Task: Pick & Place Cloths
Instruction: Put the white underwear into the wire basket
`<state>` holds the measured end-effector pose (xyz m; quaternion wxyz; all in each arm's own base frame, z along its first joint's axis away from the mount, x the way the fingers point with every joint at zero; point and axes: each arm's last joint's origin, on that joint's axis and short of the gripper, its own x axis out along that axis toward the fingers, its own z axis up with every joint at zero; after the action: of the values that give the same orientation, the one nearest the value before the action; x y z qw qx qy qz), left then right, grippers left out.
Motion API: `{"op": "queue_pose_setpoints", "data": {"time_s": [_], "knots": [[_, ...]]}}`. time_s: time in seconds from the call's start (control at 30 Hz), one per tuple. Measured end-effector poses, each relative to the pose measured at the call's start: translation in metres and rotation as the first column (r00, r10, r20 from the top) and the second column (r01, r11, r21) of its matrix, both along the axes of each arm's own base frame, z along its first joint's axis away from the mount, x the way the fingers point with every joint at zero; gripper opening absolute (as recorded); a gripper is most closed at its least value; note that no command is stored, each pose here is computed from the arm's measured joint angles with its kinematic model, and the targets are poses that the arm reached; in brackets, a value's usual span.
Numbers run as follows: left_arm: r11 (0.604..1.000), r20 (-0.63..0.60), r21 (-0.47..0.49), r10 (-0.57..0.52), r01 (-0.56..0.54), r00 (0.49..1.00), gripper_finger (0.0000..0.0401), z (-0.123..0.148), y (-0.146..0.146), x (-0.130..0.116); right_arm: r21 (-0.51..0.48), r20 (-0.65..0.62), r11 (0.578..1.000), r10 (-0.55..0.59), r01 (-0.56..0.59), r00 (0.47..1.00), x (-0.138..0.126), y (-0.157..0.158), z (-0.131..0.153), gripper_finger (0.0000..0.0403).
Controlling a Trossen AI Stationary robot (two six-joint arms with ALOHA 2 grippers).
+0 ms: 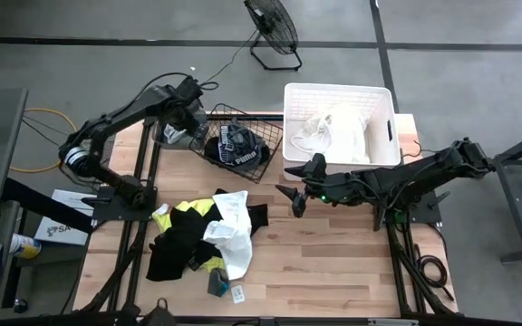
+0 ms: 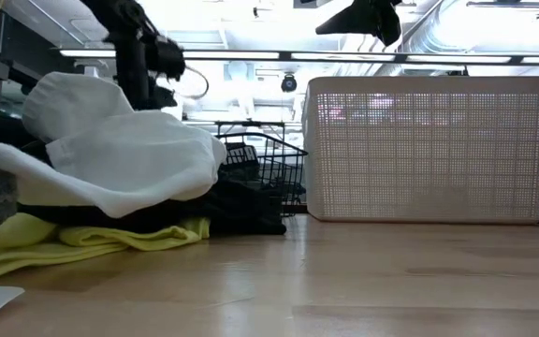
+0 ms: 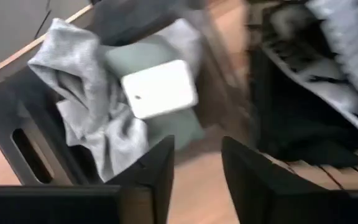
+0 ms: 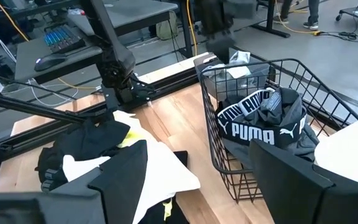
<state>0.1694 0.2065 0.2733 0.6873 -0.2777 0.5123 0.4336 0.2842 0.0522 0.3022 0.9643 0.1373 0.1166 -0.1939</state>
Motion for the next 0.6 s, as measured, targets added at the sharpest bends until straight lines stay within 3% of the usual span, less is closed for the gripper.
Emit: {"op": "queue_pose_setpoints", "data": {"time_s": [0.17, 0.37, 0.5, 0.6], "knots": [[0.993, 0.077, 0.03, -0.115, 0.113, 0.99, 0.0164, 0.028, -0.033, -0.004, -0.004, -0.008, 1.0, 0.001, -0.001, 1.0, 0.0, 0.0, -0.001, 0.0275], [0.959, 0.126, 0.058, -0.284, 0.279, 0.95, 0.0168, 0.052, -0.079, -0.009, -0.004, -0.017, 1.0, 0.007, -0.007, 1.0, 0.0, 0.0, -0.001, 0.0275], [0.916, 0.151, 0.043, -0.401, 0.399, 0.904, 0.0168, 0.06, -0.11, -0.01, 0.003, -0.022, 1.0, 0.029, -0.029, 0.999, 0.0, 0.001, -0.002, 0.0275], [0.854, 0.185, 0.022, -0.515, 0.52, 0.837, 0.0168, 0.062, -0.132, -0.003, 0.0, -0.036, 1.0, 0.03, -0.03, 0.999, -0.001, 0.001, -0.003, 0.0275]]}}
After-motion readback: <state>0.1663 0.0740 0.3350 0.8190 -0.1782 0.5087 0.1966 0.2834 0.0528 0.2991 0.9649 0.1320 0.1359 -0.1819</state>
